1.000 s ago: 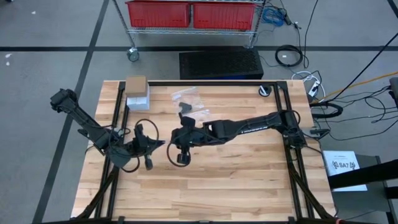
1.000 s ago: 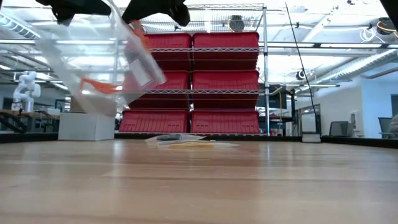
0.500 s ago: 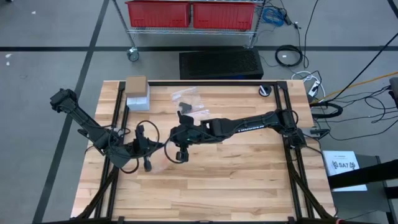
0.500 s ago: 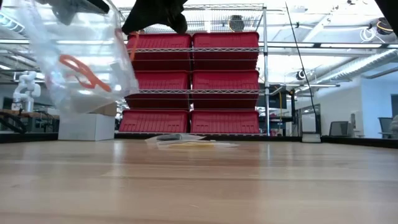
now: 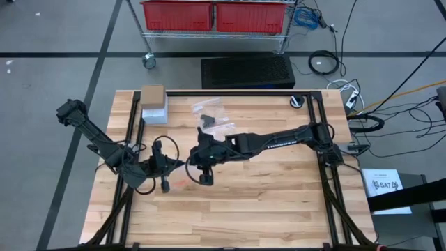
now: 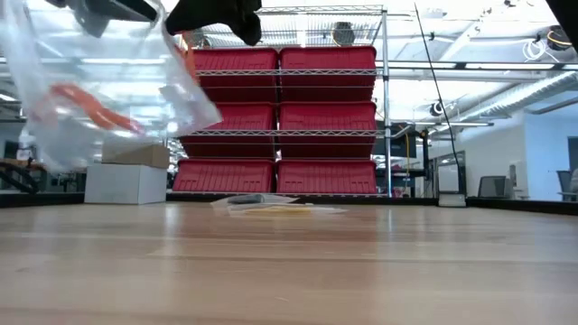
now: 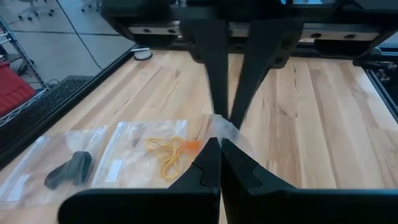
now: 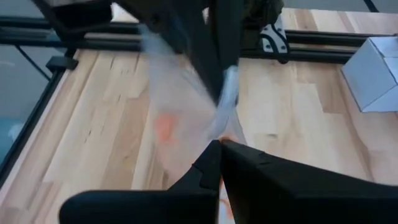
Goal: Sort rubber bands
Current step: Put the left orange rubber band into the transparent zip bag
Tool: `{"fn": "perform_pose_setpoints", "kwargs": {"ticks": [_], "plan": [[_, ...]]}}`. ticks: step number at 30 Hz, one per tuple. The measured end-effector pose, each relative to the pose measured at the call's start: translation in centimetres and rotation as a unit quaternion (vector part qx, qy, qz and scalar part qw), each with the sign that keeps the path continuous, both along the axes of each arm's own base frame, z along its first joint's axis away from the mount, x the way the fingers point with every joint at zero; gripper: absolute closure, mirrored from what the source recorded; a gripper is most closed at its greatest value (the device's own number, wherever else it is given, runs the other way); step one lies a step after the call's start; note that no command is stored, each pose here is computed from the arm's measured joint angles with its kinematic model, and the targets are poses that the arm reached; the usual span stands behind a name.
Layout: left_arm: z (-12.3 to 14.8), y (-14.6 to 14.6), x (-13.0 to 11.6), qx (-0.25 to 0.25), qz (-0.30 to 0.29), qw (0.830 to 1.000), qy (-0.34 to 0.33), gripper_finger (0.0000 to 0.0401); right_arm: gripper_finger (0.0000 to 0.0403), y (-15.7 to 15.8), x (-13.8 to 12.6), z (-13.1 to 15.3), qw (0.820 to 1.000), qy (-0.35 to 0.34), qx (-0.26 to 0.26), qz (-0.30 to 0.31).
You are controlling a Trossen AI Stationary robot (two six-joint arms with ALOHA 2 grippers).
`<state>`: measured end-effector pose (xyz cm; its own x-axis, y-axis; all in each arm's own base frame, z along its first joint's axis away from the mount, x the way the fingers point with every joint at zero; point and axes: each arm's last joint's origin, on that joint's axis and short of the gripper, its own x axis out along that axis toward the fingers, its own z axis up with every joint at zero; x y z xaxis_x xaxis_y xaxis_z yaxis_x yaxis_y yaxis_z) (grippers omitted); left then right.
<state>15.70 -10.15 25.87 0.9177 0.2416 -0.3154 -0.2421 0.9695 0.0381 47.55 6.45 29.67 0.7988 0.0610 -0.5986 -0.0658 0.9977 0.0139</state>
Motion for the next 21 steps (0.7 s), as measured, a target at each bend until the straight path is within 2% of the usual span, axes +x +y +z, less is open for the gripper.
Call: {"fn": "perform_pose_setpoints", "kwargs": {"ticks": [10,21], "plan": [[-0.3,0.1,-0.1,0.01,0.001,1.0,0.013,0.0401,0.0403,2.2,-1.7,0.7,0.999,0.036,-0.031,0.009],[-0.4,0.2,-0.2,0.014,0.002,1.0,0.019,0.0401,0.0403,2.7,-2.9,2.4,0.998,0.02,-0.056,0.01]]}}
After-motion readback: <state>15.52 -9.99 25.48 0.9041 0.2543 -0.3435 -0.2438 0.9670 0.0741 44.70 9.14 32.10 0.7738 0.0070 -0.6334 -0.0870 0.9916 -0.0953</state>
